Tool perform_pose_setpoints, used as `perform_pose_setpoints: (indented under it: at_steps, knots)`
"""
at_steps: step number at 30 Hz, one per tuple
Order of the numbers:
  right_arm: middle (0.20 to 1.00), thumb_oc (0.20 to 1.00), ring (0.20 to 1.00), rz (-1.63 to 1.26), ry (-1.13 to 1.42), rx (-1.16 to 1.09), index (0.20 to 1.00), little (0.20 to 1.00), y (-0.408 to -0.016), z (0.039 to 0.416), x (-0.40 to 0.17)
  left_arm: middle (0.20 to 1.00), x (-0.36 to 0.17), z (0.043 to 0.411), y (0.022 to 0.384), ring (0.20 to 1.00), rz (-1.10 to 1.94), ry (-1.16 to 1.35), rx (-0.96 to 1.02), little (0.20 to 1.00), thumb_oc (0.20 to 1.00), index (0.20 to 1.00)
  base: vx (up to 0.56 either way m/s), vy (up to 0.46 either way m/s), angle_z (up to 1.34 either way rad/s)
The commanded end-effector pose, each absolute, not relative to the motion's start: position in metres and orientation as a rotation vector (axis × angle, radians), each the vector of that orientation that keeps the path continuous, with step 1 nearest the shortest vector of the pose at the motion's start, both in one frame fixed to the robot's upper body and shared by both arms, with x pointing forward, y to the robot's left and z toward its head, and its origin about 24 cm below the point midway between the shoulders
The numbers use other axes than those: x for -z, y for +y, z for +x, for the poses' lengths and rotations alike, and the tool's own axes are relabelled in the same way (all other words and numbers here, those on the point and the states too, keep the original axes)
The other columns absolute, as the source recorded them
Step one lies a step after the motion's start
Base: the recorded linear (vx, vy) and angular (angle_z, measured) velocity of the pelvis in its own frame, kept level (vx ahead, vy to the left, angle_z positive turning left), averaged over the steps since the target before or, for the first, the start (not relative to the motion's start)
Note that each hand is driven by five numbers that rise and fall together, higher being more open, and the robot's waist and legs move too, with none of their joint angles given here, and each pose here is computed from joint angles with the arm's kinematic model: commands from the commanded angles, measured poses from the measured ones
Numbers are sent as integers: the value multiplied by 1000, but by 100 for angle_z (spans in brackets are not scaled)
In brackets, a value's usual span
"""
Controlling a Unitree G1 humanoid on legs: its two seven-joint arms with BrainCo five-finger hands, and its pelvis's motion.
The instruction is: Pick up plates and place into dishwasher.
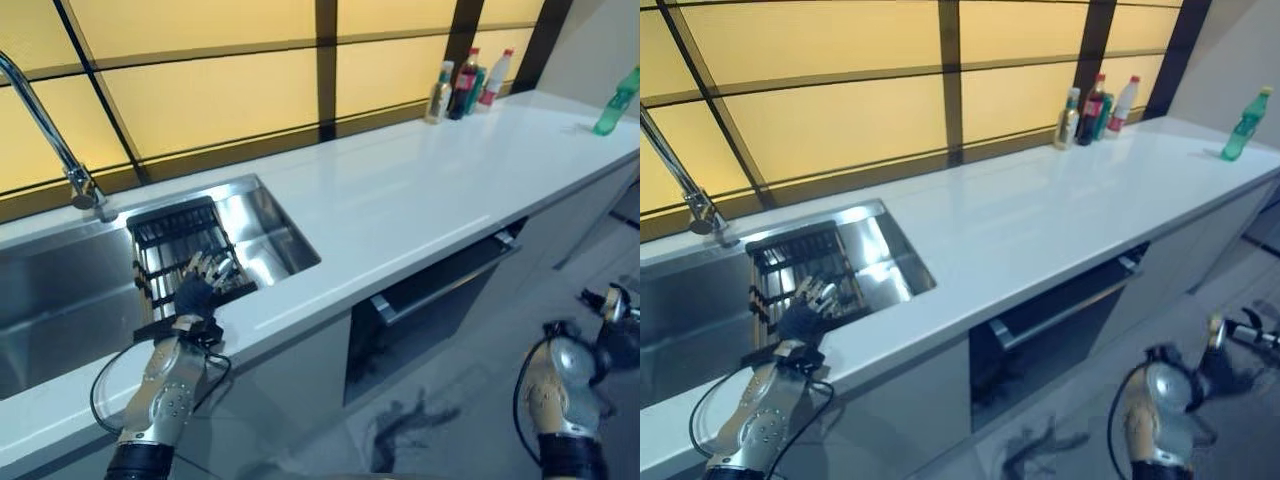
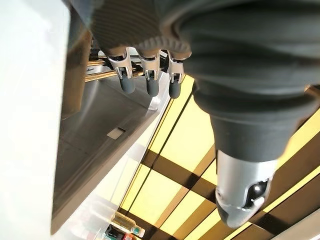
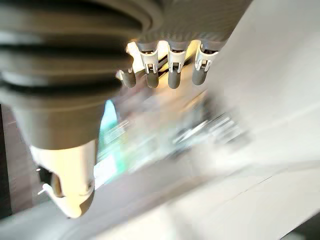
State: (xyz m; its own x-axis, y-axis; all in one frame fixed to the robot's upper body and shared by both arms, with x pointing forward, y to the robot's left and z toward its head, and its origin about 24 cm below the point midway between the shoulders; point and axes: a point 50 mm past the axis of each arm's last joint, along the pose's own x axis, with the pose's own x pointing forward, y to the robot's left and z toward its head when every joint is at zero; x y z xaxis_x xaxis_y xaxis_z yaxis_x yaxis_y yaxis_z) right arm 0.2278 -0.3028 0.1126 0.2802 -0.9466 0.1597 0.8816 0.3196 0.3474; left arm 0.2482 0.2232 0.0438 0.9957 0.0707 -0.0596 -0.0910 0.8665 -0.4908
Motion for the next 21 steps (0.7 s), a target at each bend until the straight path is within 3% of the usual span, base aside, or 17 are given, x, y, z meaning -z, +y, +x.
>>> perform_pose_setpoints:
  at_steps: [1,9,21]
  knots:
    - [1000,1000,1000,20,-773,840,1000,1000,-274,244,-180,1000,-43,243,227,1000,-524,0,-112,1000,1000,1000,6,-19,12]
    - [1000,1000,1000,-56,-885,173,1000,1000,-207,265,-219,1000,-61,250,236,1000,-298,-70,-210,1000,1000,1000,17,-76,30]
    - [1000,1000,1000,-16,-735,-194,1000,1000,-122,284,-198,1000,-74,251,229,1000,-273,-125,-169,1000,1000,1000,82,-123,47]
